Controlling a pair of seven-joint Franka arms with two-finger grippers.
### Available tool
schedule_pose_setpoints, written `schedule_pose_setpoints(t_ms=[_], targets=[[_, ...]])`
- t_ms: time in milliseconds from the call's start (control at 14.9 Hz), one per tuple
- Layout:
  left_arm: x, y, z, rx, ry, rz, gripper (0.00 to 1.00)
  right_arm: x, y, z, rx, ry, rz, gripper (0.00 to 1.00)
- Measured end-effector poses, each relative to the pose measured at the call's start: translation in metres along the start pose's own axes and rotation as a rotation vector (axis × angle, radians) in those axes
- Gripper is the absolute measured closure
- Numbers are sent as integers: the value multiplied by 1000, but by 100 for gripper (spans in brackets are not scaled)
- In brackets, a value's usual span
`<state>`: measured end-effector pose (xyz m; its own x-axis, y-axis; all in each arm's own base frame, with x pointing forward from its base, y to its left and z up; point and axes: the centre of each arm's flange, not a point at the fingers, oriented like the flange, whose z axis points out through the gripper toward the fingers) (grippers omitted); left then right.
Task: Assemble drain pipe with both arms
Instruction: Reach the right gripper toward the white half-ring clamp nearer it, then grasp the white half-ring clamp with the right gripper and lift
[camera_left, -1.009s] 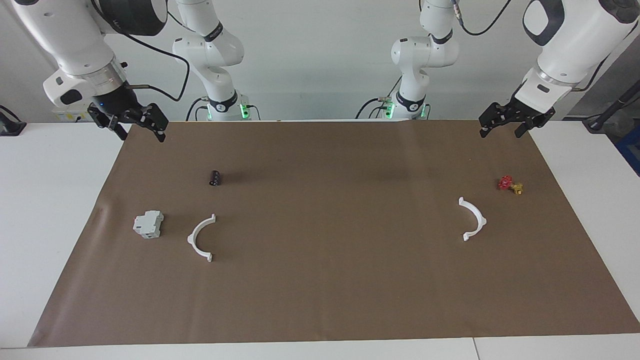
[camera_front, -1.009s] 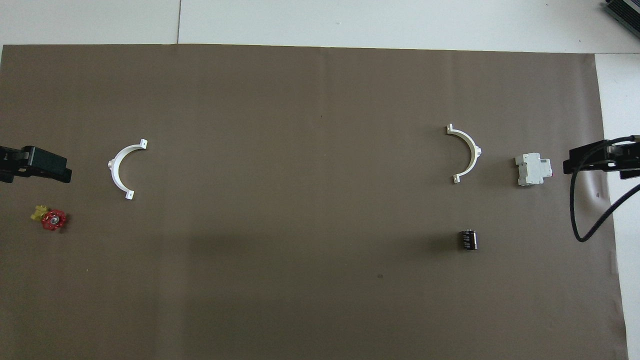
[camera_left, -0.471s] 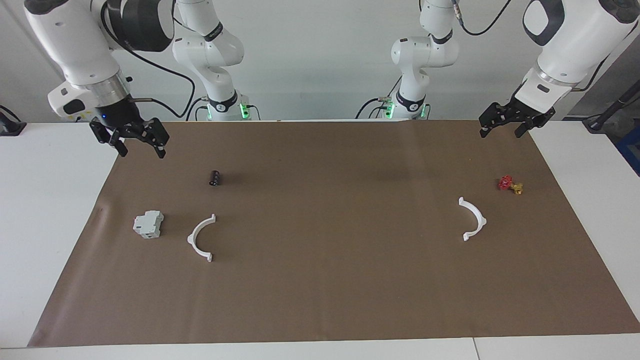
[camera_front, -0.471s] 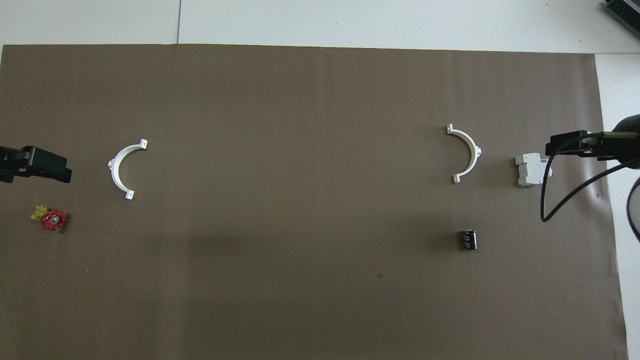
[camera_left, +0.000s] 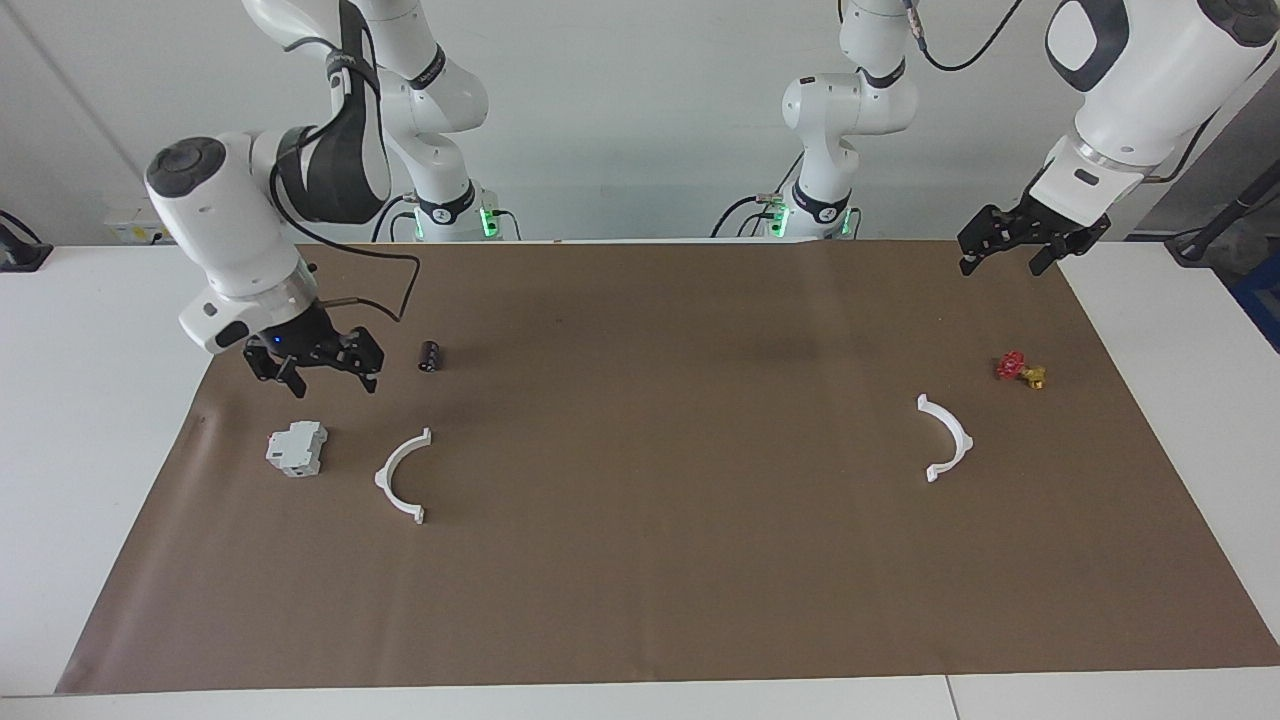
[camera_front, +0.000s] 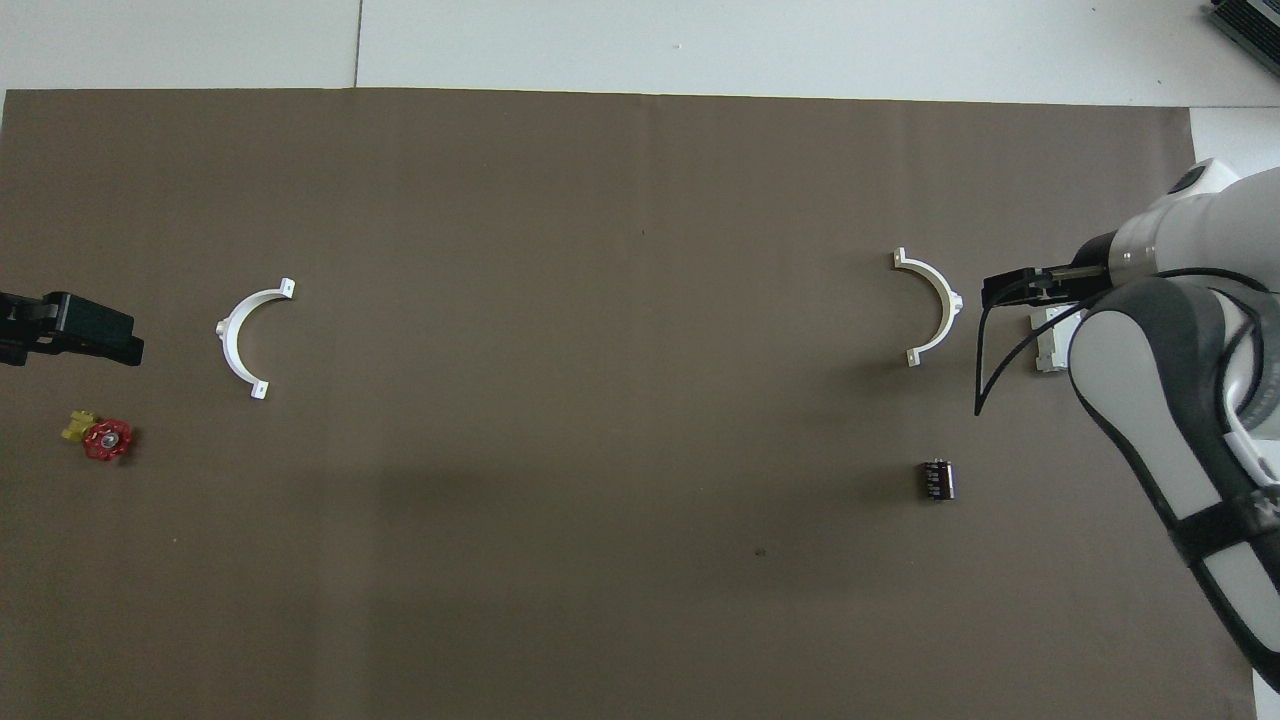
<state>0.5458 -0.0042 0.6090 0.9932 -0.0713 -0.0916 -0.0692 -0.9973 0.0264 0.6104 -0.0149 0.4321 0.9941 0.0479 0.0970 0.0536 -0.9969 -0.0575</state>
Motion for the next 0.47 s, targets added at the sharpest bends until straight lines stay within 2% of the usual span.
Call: schedule_pose_setpoints(t_ms=[269,471], targets=[[0,0,0,0,0,0,0,17,-5,65,-15,19,-114,0],[0,0,0,0,0,1,0,20,1,102,-25,9,-155,0]])
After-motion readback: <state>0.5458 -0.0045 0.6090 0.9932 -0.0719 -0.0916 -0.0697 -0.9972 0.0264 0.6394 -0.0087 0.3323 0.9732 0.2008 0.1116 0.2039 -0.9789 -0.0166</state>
